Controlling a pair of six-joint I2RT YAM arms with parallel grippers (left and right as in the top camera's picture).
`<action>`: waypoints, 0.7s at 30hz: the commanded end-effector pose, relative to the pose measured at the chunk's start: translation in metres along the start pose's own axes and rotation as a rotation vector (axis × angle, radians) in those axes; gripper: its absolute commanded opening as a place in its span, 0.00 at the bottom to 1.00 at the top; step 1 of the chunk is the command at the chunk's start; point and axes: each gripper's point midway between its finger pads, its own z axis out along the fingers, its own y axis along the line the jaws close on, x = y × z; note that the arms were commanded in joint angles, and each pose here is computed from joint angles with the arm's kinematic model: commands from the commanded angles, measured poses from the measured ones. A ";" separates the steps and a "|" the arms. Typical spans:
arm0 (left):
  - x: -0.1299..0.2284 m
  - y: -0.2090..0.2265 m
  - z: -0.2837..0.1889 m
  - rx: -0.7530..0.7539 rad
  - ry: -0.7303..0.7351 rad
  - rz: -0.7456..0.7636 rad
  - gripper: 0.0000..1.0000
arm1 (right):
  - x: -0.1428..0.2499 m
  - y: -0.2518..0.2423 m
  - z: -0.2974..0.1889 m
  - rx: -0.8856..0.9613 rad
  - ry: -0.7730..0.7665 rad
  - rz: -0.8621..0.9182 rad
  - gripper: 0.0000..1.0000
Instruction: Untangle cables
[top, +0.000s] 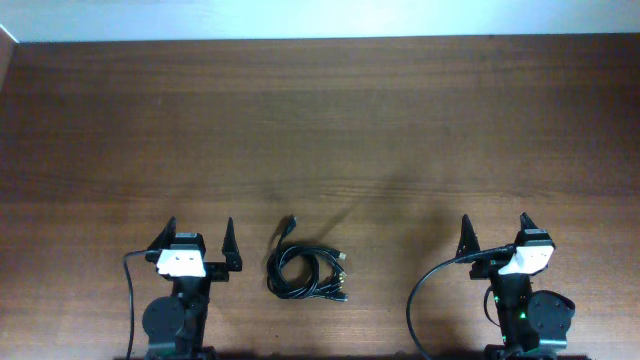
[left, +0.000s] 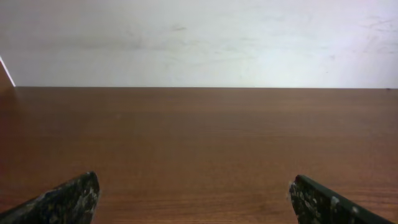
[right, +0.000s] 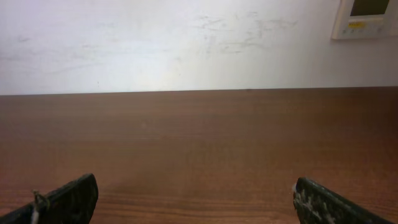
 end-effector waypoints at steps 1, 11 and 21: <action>0.000 -0.003 0.000 0.016 -0.003 -0.010 0.99 | 0.002 0.000 0.000 0.006 0.003 0.011 0.99; -0.006 -0.009 -0.001 0.050 -0.018 -0.008 0.99 | 0.002 0.000 0.000 0.006 0.003 0.011 0.99; -0.027 -0.028 -0.022 0.155 0.071 -0.020 0.99 | 0.002 0.000 0.000 0.006 0.003 0.011 0.99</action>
